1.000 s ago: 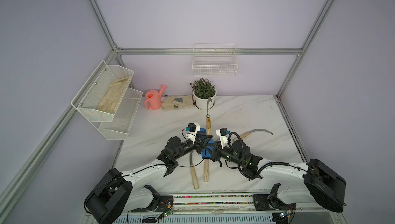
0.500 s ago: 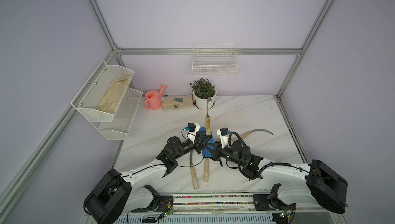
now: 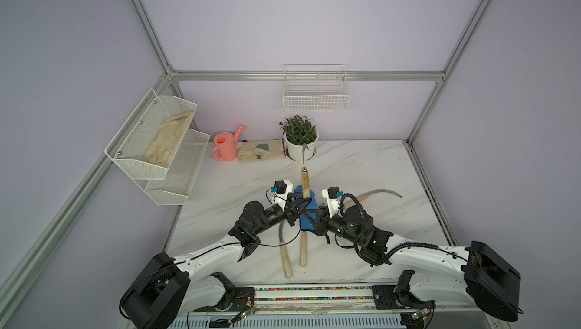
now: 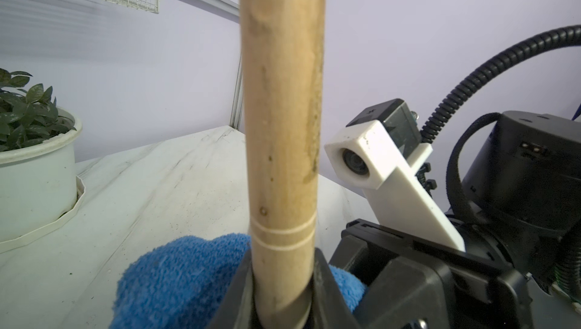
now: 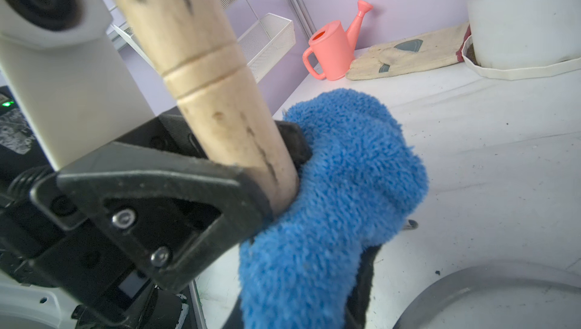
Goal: Wipe small sickles with rags
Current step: Wipe the small sickle.
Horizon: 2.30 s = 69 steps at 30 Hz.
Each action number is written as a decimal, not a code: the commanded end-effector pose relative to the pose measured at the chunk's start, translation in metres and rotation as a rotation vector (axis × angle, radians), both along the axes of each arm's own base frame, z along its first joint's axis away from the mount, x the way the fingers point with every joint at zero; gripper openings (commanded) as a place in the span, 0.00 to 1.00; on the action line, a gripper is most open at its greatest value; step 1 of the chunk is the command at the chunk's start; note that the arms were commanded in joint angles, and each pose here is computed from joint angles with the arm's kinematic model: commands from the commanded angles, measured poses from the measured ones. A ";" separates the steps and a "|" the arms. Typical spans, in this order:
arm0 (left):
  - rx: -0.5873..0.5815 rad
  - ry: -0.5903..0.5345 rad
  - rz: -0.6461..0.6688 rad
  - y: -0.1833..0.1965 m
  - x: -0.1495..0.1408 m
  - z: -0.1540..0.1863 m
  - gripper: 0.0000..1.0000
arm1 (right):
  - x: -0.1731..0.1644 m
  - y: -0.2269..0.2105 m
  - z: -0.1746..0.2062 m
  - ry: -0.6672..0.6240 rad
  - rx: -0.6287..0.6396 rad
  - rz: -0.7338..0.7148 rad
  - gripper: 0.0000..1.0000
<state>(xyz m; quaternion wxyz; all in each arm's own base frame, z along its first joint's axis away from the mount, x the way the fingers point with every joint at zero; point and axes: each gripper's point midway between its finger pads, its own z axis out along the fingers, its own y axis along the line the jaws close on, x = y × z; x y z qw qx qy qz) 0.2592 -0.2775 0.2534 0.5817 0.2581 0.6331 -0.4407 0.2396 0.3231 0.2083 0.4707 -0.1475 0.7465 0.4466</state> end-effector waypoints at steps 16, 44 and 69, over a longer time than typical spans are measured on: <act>0.102 -0.003 0.047 -0.004 0.017 -0.007 0.00 | 0.059 -0.047 -0.030 0.107 0.048 -0.191 0.00; 0.156 0.033 0.028 -0.011 0.024 -0.018 0.00 | 0.073 -0.022 0.013 0.036 0.065 -0.126 0.00; 0.223 0.073 0.077 -0.011 0.039 -0.030 0.00 | 0.083 -0.023 0.123 -0.147 0.088 -0.127 0.00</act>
